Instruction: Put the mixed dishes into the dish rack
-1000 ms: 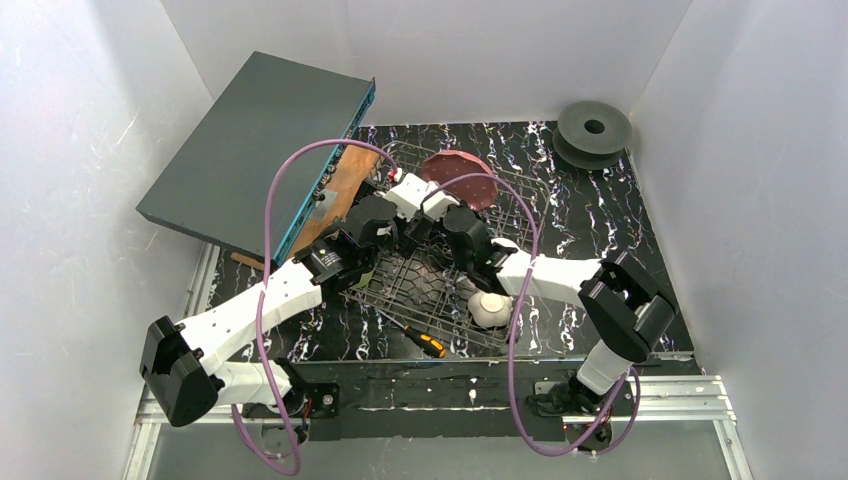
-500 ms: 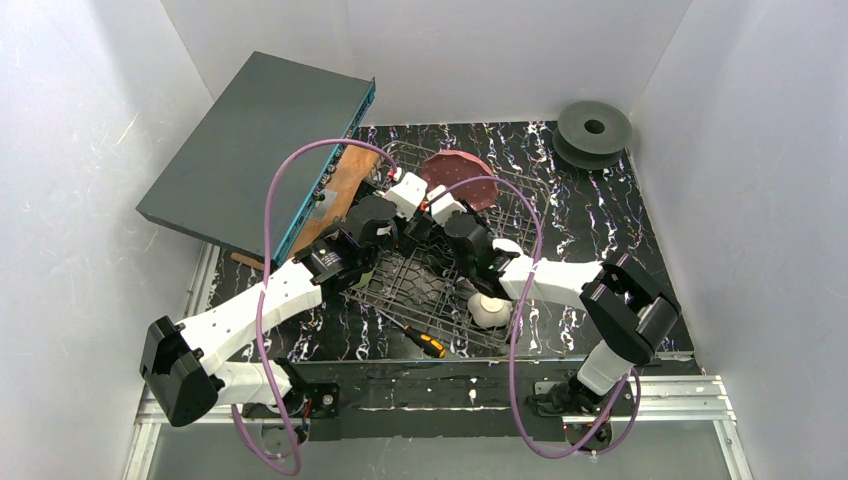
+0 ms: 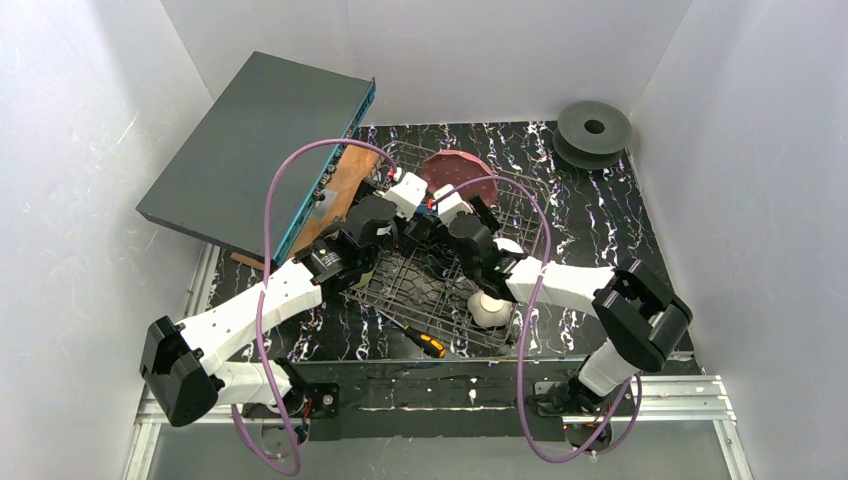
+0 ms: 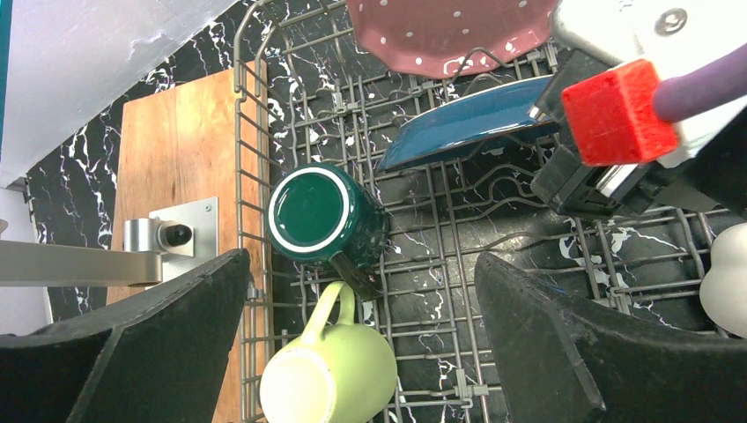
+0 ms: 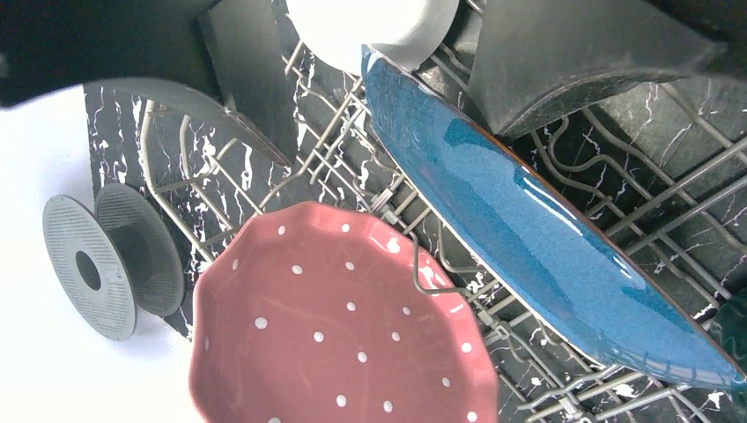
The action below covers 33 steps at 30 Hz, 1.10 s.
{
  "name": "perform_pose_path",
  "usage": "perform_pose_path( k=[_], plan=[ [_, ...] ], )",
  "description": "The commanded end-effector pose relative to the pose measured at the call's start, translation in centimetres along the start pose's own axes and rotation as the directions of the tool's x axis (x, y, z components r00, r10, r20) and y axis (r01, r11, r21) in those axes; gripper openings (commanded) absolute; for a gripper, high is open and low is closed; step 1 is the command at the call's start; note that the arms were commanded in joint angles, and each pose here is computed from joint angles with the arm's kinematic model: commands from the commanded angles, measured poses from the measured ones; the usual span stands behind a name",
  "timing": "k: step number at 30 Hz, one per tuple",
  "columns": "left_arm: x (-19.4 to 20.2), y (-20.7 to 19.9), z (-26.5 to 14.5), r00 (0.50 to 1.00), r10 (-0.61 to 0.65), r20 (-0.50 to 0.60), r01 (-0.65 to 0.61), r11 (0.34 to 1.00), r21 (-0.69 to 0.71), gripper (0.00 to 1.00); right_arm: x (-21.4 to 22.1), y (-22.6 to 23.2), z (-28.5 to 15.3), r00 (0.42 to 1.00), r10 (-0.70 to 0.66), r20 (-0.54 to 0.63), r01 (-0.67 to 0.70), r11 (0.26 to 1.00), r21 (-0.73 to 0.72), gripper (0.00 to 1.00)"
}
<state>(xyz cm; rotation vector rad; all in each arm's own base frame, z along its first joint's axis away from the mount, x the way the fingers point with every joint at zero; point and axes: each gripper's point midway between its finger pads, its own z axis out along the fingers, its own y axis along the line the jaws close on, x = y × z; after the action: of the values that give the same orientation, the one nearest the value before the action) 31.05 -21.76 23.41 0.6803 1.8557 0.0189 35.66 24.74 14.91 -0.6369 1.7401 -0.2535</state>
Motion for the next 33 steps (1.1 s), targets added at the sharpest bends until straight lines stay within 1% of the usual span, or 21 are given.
perform_pose_path(
  k=[1, 5, 9, 33],
  plan=[
    [-0.1, 0.3, -0.1, 1.000, 0.002, 0.007, -0.002, 1.000, -0.020, 0.99, -1.5, -0.7, -0.9, 0.996, 0.074, 0.042, -0.074, 0.997, -0.004, 0.78],
    [-0.2, 0.3, -0.2, 1.000, 0.001, 0.010, -0.001, 1.000, -0.020, 0.99, -1.6, -0.3, -1.2, 0.995, 0.089, 0.047, -0.088, 0.996, -0.035, 0.82],
    [-0.1, 0.3, -0.1, 1.000, 0.002, 0.009, -0.002, 1.000, -0.019, 0.99, -1.6, 0.1, -1.3, 0.996, 0.083, 0.040, -0.080, 0.995, -0.058, 0.84],
    [-0.1, 0.3, -0.1, 1.000, 0.004, 0.006, -0.004, 1.000, -0.019, 0.99, 0.0, 1.5, -3.9, 0.994, 0.103, -0.020, -0.105, 0.985, -0.137, 0.85]
  ],
)
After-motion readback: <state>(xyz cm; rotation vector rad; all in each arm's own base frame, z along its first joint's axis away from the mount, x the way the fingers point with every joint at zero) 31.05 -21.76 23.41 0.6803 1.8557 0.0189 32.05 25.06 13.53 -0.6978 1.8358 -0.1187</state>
